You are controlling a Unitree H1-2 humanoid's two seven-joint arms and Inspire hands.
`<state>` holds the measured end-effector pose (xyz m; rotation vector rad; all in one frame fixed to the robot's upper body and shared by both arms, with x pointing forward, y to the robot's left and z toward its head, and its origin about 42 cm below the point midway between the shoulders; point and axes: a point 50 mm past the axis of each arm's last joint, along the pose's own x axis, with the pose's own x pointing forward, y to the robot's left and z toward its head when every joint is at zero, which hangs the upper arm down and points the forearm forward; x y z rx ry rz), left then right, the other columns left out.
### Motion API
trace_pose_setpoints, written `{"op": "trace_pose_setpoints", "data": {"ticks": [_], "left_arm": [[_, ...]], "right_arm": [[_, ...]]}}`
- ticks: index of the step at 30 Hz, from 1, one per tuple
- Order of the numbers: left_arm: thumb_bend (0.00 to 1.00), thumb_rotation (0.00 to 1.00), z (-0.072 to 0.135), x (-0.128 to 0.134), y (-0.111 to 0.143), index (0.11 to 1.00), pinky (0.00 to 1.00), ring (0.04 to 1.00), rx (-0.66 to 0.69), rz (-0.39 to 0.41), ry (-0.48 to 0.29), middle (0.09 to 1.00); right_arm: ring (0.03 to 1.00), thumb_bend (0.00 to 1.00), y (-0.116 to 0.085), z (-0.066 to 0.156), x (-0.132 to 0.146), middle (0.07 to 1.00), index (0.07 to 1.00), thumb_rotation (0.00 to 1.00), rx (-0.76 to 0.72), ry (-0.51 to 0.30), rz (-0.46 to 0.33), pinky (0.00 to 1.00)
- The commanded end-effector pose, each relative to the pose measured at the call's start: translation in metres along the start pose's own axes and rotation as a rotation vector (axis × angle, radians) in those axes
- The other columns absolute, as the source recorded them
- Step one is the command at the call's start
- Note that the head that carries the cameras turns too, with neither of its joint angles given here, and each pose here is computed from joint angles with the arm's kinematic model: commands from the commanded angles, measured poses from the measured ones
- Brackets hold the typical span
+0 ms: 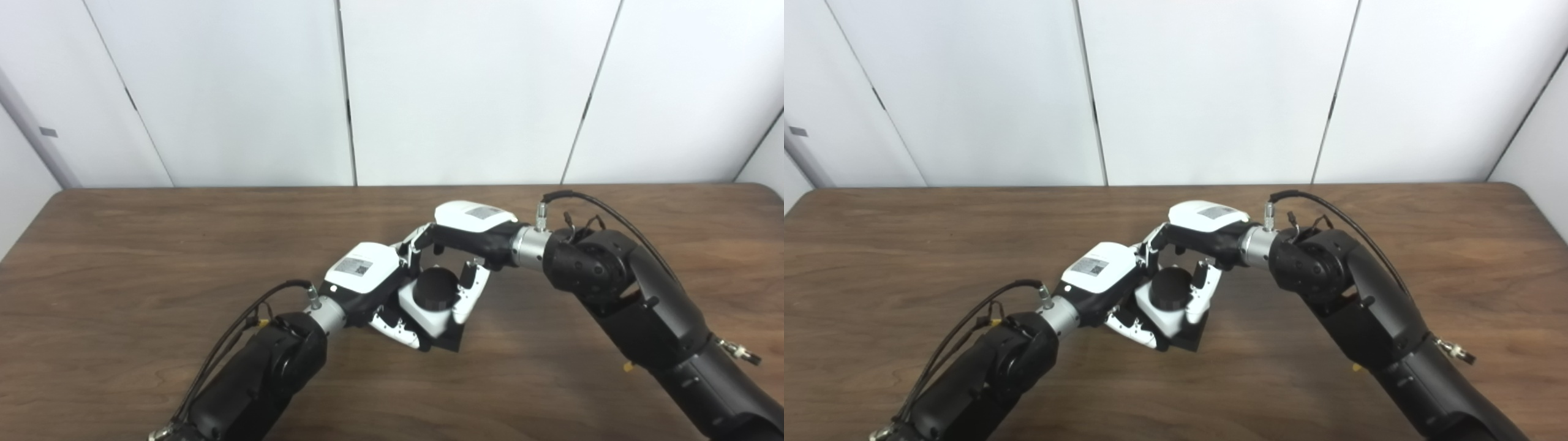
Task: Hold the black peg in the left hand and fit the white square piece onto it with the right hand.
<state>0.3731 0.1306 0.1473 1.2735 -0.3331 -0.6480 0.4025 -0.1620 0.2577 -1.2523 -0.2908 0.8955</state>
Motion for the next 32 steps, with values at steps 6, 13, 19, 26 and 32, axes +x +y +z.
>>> {"op": "trace_pose_setpoints", "data": {"ticks": [6,13,19,26,32], "left_arm": [[0.52,0.07,-0.009,-0.009,-0.024,0.487,0.83,0.938,0.043,-0.141,0.052,0.891],[0.52,0.07,-0.011,-0.011,-0.024,0.488,0.83,0.938,0.040,-0.143,0.050,0.890],[0.52,0.07,-0.012,-0.012,-0.024,0.488,0.83,0.939,0.045,-0.149,0.051,0.890],[0.52,0.07,-0.013,-0.015,-0.024,0.488,0.83,0.936,0.047,-0.146,0.051,0.892],[0.52,0.07,-0.013,-0.015,-0.023,0.488,0.84,0.934,0.050,-0.145,0.052,0.889]], "right_arm": [[0.824,0.91,-0.025,0.003,-0.008,0.836,0.757,0.29,-0.039,-0.007,-0.034,0.70],[0.838,0.90,-0.032,-0.005,-0.018,0.839,0.800,0.25,-0.026,0.029,-0.051,0.72],[0.840,0.88,-0.038,-0.014,-0.029,0.839,0.801,0.21,-0.008,0.051,-0.072,0.72],[0.817,0.83,-0.050,-0.031,-0.056,0.836,0.784,0.11,0.032,0.102,-0.146,0.68],[0.793,0.77,-0.048,-0.049,-0.081,0.809,0.742,0.01,0.103,0.151,-0.301,0.67]]}}
